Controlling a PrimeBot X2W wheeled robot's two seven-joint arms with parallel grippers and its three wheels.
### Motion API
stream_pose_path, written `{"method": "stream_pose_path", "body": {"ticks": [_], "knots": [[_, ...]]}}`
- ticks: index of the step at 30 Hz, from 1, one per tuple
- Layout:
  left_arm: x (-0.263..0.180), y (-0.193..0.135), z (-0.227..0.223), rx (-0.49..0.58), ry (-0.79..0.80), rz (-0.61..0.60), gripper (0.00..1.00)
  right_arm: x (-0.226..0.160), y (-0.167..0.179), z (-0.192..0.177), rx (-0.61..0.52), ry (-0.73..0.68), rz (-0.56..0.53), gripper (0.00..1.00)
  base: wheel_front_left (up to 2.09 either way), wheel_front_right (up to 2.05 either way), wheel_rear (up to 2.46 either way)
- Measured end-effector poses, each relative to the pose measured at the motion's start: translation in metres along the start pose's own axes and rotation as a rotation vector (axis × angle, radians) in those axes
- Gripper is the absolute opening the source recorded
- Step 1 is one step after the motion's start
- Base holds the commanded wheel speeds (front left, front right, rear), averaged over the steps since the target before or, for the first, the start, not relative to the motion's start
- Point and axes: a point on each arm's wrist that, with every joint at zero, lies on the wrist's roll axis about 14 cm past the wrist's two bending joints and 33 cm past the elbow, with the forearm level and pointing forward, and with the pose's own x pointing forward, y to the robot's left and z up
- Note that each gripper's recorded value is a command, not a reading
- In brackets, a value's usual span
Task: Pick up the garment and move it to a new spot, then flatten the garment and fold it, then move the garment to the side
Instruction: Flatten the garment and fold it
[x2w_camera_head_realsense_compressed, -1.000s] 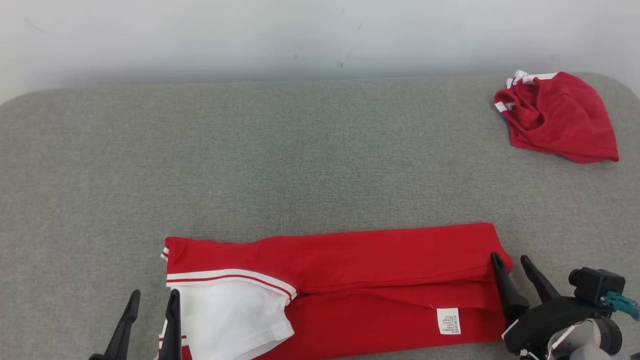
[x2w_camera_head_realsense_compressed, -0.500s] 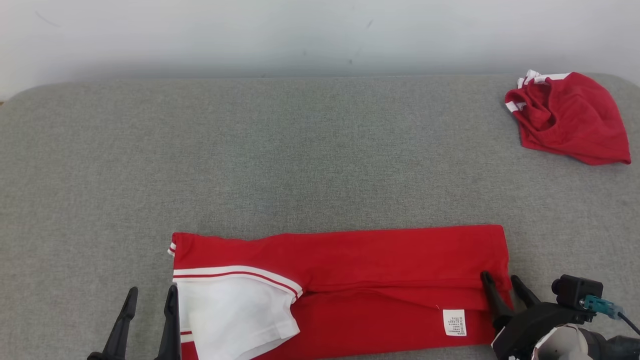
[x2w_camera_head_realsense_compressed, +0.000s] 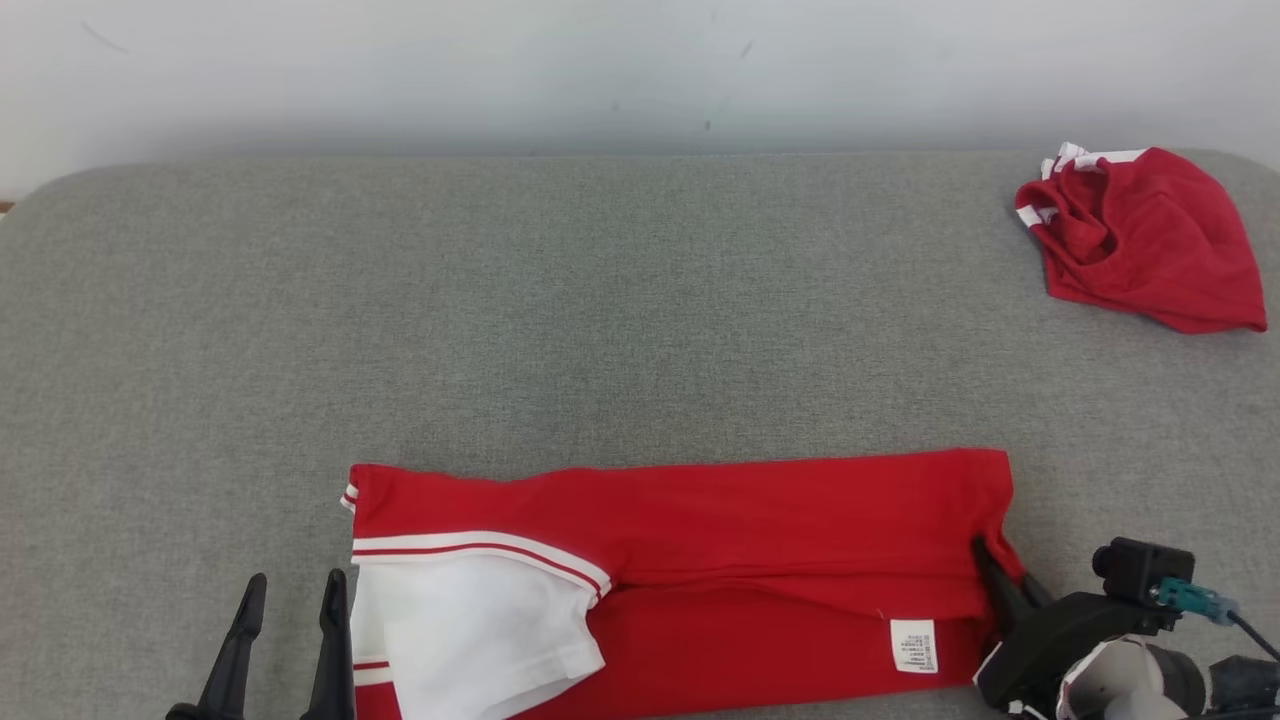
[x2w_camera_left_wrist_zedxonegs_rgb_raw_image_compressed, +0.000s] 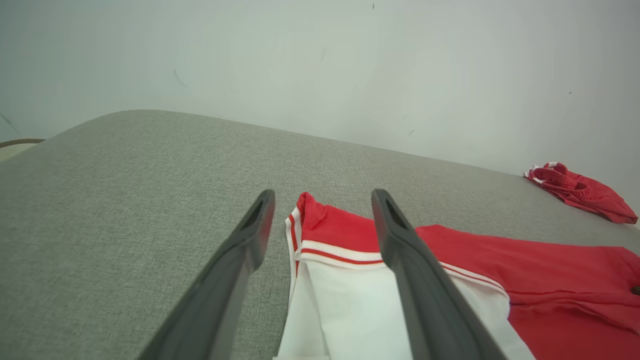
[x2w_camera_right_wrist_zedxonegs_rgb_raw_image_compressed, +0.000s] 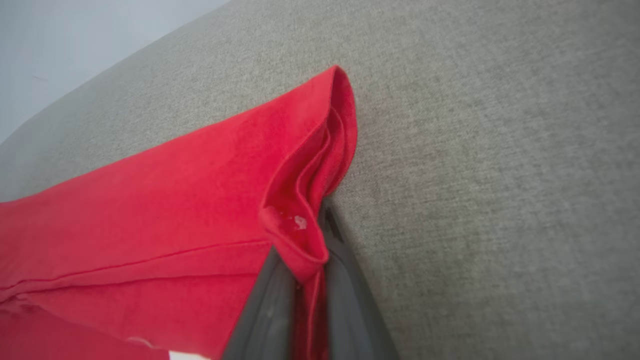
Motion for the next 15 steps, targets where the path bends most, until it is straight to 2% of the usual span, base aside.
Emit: {"method": "stream_pose_path", "body": {"ticks": [11, 15], "knots": [[0.004, -0.014, 0.0, -0.022, -0.005, -0.031, 1.0, -0.02, -0.063, 0.054, -0.078, -0.131, -0.14, 0.0, 0.0, 0.0, 0.0], [0.005, -0.016, 0.001, -0.025, -0.007, -0.039, 1.0, -0.027, -0.068, 0.068, -0.09, -0.161, -0.149, 0.0, 0.0, 0.0, 0.0]]}}
